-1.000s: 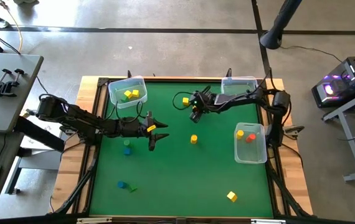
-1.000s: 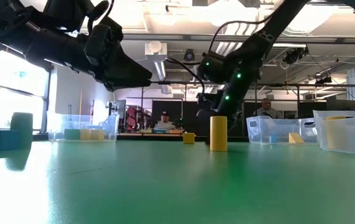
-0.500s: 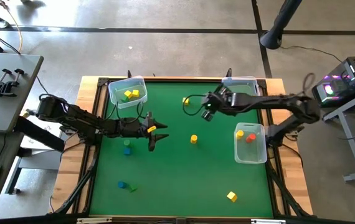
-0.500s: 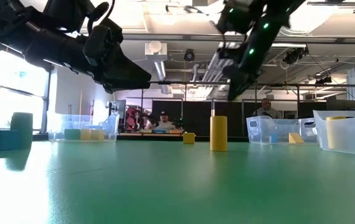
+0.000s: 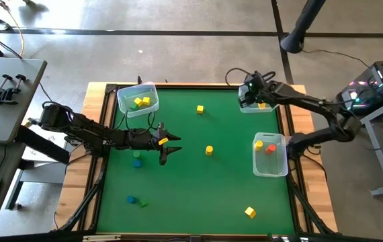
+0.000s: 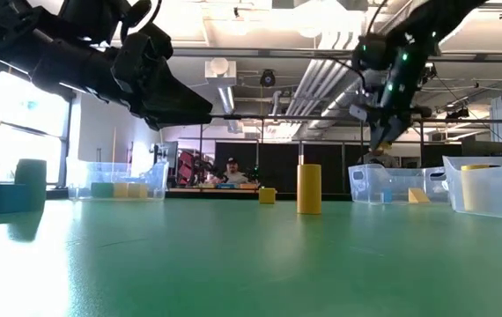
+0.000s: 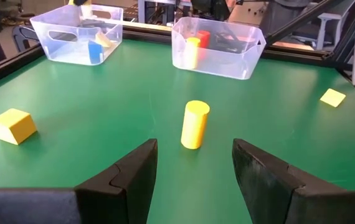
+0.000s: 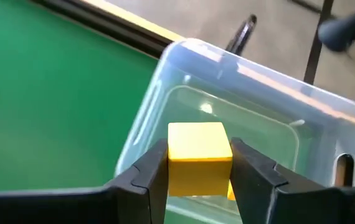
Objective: Sort blocks by size
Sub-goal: Put the yellow triangular block into the top right transparent bin
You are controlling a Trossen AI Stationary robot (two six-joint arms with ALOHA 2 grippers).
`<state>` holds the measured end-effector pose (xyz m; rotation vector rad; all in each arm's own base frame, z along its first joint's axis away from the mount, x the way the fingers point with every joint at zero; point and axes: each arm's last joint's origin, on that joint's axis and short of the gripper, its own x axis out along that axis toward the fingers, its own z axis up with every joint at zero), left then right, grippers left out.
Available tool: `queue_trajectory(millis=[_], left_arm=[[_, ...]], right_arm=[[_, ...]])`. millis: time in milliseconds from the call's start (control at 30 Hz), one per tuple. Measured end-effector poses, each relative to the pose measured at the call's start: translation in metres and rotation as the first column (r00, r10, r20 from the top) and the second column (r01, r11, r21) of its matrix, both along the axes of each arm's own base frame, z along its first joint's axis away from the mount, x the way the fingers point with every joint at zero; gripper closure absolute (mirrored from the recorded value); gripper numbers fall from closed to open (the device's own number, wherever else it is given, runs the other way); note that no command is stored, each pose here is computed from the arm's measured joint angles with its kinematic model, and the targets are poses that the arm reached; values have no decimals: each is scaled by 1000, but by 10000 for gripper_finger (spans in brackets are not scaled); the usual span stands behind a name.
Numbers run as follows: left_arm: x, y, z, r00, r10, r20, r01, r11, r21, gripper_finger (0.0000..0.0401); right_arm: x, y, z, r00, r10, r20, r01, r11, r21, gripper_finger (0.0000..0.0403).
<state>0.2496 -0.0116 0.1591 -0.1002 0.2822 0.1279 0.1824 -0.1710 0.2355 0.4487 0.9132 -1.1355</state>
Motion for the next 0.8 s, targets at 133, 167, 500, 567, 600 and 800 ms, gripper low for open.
queue_trajectory(millis=[133, 167, 500, 567, 600, 800], left_arm=[[0, 0, 0, 1000, -1, 0, 1, 1000, 3, 206], [0, 0, 0, 1000, -2, -1, 2, 1000, 8, 206], [0, 0, 0, 1000, -2, -1, 2, 1000, 7, 206], [0, 0, 0, 1000, 0, -1, 0, 1000, 0, 206], [0, 0, 0, 1000, 1, 0, -1, 1000, -4, 206], [0, 0, 0, 1000, 3, 0, -3, 1000, -8, 206]], right_arm=[[-7, -21, -15, 997, -73, -24, 74, 996, 45, 273], [-8, -25, -19, 995, -94, -32, 96, 994, 57, 273], [-11, -45, -59, 979, -145, -142, 168, 971, 169, 258], [-11, -48, -65, 976, -149, -159, 178, 967, 184, 243], [-12, -49, -67, 974, -152, -166, 183, 965, 190, 237], [-12, -52, -74, 974, -137, -183, 174, 962, 209, 227]])
